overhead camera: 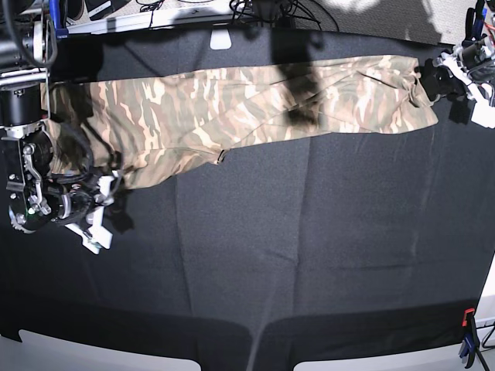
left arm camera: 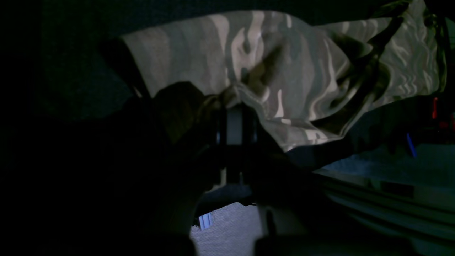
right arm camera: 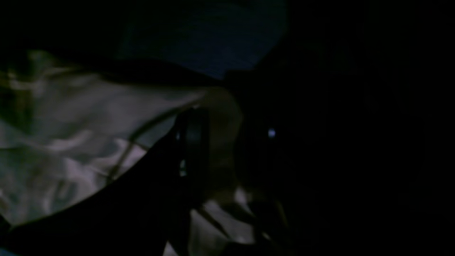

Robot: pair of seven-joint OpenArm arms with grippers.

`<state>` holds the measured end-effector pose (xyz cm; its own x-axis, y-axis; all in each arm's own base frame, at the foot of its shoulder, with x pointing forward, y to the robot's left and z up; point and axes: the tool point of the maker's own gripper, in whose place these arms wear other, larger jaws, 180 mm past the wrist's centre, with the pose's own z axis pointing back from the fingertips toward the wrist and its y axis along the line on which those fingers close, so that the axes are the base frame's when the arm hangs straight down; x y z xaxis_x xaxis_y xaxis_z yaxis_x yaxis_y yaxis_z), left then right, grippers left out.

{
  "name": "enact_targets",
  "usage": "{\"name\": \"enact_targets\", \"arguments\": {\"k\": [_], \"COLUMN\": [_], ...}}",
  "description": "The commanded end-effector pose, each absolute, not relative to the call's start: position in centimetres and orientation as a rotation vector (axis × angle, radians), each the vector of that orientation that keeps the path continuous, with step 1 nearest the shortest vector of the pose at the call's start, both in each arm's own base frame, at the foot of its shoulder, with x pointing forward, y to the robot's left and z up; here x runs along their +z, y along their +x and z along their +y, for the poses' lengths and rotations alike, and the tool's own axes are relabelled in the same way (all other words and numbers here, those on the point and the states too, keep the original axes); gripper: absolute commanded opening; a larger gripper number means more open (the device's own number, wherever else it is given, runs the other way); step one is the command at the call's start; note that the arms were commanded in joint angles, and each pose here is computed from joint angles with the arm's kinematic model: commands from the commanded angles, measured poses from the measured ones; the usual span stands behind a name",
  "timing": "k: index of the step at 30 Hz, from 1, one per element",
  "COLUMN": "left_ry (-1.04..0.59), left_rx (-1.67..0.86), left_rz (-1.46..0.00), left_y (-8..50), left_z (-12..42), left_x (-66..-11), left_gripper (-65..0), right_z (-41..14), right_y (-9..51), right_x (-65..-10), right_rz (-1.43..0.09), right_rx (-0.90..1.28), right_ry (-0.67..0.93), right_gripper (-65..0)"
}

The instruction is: Layout the t-shirt on the table in an organized manner, then fold the t-shirt properly

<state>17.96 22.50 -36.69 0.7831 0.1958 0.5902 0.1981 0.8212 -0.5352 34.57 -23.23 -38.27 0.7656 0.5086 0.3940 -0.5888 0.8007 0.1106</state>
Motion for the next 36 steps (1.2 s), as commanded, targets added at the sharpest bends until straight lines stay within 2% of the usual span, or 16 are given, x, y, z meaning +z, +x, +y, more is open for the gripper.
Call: {"name": "enact_targets", "arguments": {"k": [1,9,18,27,31,35,36], "left_ry": [-0.619,-0.619,-0.619,-0.619,-0.619,-0.619,-0.619], "left_rx": [-0.011,-0.011,-0.011,-0.011,-0.011,-0.011,-0.011], "left_rz": [-0.727,-0.727,-0.727,-0.727,-0.727,-0.727,-0.727], "left_y": [18.7,18.7,18.7,18.7,18.7,18.7,18.7], "left_z": [22.9,22.9,22.9,22.9,22.9,22.9,22.9], "left_x": [-35.5,-35.5,-35.5,-35.5,-35.5,-35.5,-35.5], "left_gripper": [-65.0,-65.0,-65.0,-65.0,-65.0,-65.0,-65.0], "right_z": [-23.8,-25.5,-25.9,-22.5,-21.2,-21.1,-21.1], "right_y": [35.9,35.8,35.7,33.7,33.9,34.0,34.0], "right_x": [-36.5,-37.0,-37.2,-38.1,-37.5,-37.3,-37.3], "right_rz": [-0.408,-0.368,-0.355,-0.381,-0.413,-0.42,-0.42], "right_rx": [0.608,0.626,0.629,0.579,0.561,0.559,0.559], "right_ry": [0.219,0.124,0.101,0.318,0.392,0.401,0.401], "right_gripper": [-46.5,-46.4,-46.5,-46.7,-55.9,-64.9,-65.0]}}
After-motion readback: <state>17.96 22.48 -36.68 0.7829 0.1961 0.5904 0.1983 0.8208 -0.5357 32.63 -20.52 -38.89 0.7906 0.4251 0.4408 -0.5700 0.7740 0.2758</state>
